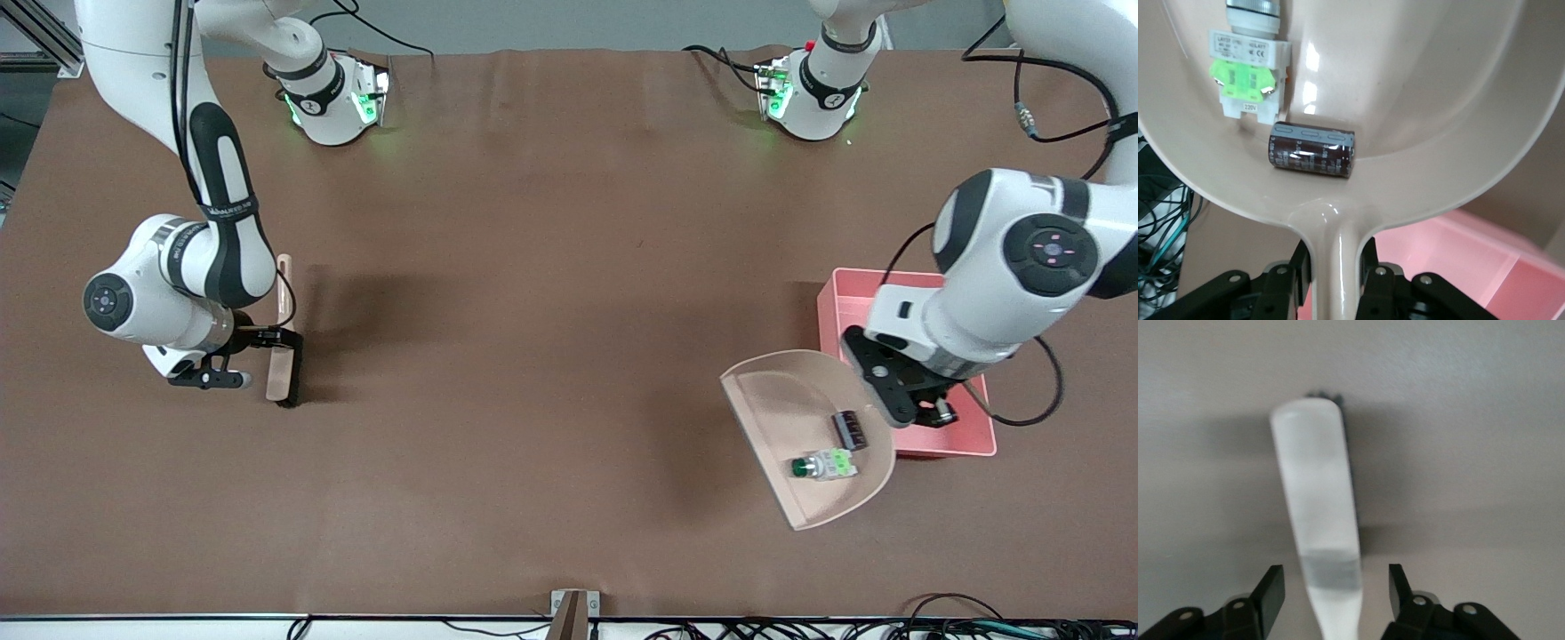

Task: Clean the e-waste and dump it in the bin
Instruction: 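Carry the dustpan with the left gripper over the pink bin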

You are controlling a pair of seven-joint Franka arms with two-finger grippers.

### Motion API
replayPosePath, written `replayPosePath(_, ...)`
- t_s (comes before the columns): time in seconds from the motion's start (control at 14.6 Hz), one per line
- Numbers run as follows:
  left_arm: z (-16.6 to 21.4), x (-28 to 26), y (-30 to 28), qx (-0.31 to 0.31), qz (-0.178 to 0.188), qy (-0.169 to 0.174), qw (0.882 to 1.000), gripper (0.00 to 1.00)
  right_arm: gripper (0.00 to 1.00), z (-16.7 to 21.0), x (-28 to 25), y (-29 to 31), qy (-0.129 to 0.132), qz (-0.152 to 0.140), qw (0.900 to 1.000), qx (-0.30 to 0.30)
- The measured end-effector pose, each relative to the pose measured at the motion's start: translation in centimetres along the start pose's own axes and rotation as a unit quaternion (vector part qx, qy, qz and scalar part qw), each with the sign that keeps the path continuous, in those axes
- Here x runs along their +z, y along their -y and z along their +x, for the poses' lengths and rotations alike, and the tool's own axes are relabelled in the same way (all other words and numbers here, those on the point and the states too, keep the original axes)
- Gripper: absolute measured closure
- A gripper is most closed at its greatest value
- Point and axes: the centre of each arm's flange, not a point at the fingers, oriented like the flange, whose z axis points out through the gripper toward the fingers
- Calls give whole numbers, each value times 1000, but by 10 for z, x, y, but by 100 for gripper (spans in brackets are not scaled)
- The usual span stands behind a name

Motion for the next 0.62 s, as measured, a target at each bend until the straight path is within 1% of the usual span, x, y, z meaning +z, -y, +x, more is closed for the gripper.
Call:
replayPosePath(0.14, -31, 7, 11, 35, -5, 7, 999, 67, 22, 10, -26, 7, 7, 11, 1000, -8)
replayPosePath(0.21, -44, 13, 13, 56, -11, 15, 998, 67, 12, 14, -43, 8, 8, 16, 1000, -10)
replayPosePath(0.27, -57, 20, 14, 72, -16, 29, 997, 67, 4, 18, -63, 7, 6, 19, 1000, -12)
replayPosePath(0.34, -69, 27, 15, 86, -19, 44, 995, 67, 0, 21, -84, 3, -1, 21, 1000, -14)
replayPosePath(0.55, -97, 46, 14, 122, -31, 72, 989, 67, 0, 17, -152, -8, -39, 4, 999, -32)
replayPosePath(0.62, -109, 50, 15, 127, -32, 77, 988, 67, 0, 11, -172, -10, -50, 6, 998, -37)
